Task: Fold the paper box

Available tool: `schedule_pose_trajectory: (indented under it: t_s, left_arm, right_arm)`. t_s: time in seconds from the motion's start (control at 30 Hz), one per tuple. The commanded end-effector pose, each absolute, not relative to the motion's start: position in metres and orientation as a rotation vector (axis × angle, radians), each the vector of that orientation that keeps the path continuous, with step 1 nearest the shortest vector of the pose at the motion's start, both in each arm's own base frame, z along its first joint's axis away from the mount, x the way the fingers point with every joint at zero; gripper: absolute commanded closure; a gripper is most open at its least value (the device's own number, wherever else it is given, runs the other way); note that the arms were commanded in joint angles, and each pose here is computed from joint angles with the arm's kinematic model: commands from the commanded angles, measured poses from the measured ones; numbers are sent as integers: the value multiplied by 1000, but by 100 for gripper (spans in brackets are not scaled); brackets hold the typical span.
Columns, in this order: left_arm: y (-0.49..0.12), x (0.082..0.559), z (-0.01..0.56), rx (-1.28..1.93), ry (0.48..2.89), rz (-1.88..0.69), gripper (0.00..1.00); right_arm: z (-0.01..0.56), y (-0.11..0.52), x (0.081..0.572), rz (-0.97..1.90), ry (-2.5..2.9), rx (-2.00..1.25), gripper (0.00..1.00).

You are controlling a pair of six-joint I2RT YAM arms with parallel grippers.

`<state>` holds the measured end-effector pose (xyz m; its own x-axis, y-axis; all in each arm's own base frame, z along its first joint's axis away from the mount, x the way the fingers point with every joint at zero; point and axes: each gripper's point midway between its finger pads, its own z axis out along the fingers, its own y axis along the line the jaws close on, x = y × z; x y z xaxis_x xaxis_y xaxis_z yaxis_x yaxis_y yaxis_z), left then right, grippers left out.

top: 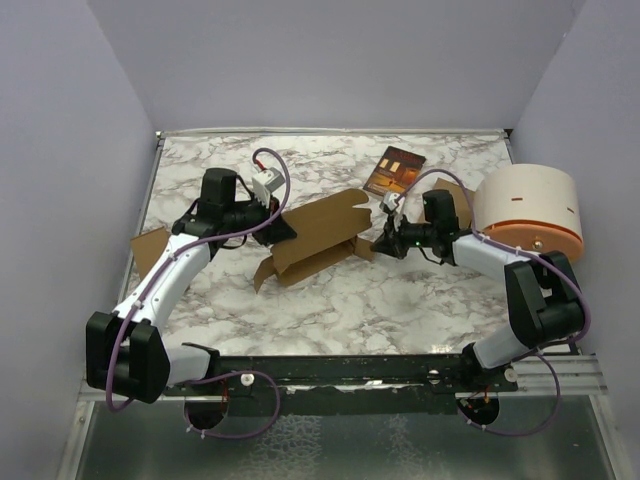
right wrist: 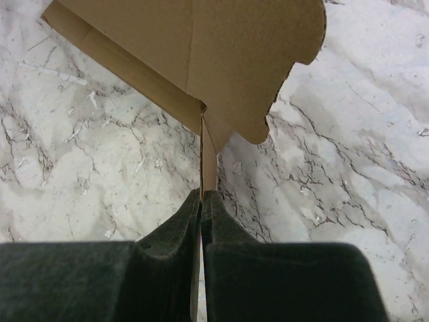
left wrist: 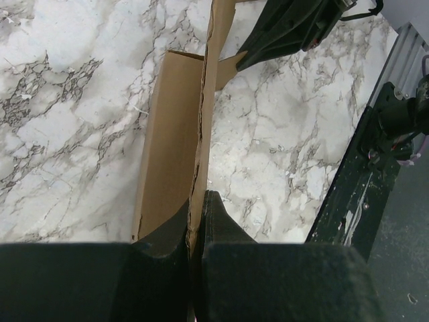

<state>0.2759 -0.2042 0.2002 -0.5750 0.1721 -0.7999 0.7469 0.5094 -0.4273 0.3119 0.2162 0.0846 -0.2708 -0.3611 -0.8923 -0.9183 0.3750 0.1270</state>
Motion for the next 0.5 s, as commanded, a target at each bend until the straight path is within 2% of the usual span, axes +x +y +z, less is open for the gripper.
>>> schedule_pose_trajectory:
  t_s: [0.0, 0.13, 0.47]
  left_arm:
    - [-203, 268, 198, 756, 2048, -1030, 100]
    - [-207, 272, 203, 768, 2014, -1028, 100]
    - [-209, 312, 209, 793, 1971, -927, 100]
  right_arm:
    - [82, 216, 313, 790, 1855, -1139, 99]
    - [89, 224, 323, 694, 1835, -1134, 99]
    - [144, 218, 385, 366, 1642, -953, 99]
